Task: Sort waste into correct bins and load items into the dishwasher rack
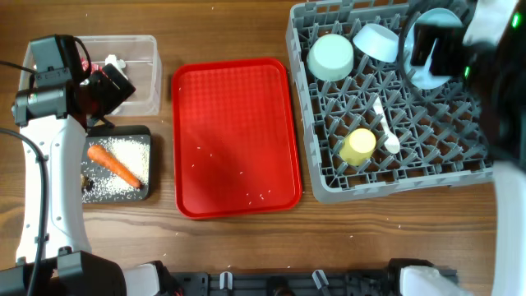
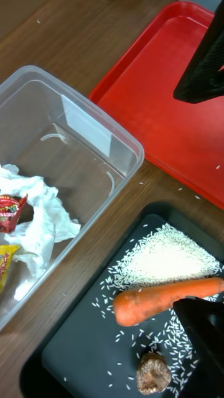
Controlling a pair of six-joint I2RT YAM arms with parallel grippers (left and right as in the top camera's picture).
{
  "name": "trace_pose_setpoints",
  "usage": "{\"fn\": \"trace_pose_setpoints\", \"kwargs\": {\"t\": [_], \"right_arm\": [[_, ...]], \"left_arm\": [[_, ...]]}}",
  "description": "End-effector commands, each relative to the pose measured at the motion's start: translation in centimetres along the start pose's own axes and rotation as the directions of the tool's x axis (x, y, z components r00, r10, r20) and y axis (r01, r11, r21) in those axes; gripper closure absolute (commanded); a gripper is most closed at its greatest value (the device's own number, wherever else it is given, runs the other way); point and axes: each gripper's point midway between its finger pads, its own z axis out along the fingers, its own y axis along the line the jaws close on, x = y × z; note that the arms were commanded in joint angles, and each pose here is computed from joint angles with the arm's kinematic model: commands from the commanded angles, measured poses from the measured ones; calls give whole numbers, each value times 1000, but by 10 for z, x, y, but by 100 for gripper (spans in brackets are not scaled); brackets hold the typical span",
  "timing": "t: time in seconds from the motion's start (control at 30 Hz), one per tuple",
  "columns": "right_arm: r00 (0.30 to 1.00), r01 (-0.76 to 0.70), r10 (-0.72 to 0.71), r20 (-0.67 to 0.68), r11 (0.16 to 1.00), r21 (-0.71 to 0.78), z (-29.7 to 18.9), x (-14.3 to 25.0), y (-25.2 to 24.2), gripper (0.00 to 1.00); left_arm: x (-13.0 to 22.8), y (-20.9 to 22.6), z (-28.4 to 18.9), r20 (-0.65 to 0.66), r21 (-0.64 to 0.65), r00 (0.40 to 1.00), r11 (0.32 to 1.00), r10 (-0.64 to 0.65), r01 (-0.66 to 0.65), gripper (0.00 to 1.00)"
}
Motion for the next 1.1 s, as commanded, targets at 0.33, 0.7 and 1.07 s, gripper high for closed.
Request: {"fn": "trace_pose_setpoints", "kwargs": {"t": [0.33,0.7,1.07], "right_arm": [[906,-223,249,342,968,-115,-30,214,10,0],[896,-27,43,441,999,-43,-30,243,10,0],[900,-15,30,434,999,-37,-29,244,10,0]], "left_arm": [[-1,4,5,-2,-19,1000,1000,1,-1,0],[-1,4,5,-2,-19,1000,1000,1,-1,0],[-1,4,5,-2,-19,1000,1000,1,-1,0]]}}
